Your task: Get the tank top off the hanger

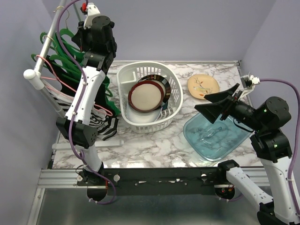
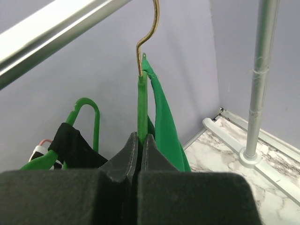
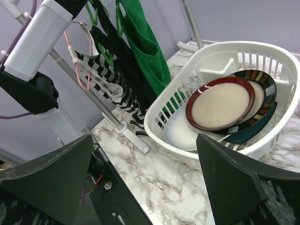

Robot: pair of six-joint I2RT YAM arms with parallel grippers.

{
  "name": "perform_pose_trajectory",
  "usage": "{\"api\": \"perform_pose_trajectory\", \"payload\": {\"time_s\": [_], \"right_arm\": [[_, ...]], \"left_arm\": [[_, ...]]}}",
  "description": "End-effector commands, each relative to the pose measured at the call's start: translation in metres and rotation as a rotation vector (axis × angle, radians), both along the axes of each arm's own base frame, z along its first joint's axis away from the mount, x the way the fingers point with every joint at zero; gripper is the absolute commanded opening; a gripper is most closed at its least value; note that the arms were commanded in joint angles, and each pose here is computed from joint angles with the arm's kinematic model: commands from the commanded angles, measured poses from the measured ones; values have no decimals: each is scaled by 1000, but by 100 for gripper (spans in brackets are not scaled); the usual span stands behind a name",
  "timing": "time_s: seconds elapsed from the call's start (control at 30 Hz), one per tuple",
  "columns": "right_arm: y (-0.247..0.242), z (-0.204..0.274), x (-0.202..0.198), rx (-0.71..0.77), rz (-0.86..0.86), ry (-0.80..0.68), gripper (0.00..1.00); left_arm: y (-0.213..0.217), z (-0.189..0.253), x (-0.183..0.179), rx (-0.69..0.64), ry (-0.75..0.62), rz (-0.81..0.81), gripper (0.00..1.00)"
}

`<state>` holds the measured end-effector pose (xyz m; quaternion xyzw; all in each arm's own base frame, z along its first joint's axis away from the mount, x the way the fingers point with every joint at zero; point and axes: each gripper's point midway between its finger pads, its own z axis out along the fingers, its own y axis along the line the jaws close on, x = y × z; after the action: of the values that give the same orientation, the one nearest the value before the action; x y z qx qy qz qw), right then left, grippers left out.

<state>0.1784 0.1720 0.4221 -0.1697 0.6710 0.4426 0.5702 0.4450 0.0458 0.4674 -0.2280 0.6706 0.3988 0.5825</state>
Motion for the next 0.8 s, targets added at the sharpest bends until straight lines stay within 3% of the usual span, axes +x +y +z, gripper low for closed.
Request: {"api": "perform_pose_trajectory", "payload": {"time_s": [0.0,0.43,0.77], "right_arm": [[0,-5,-4,-9,2,10,100],[-2,-4,-6,-12,-3,-7,100],[-3,-6,-7,-14,-6,-12,100]], "left_arm": [[-3,37,-16,0,-77,-23,0],[-51,64,-21,43,-117,-140,0],[-113,74,-28,-77,-164,-508,0]]}}
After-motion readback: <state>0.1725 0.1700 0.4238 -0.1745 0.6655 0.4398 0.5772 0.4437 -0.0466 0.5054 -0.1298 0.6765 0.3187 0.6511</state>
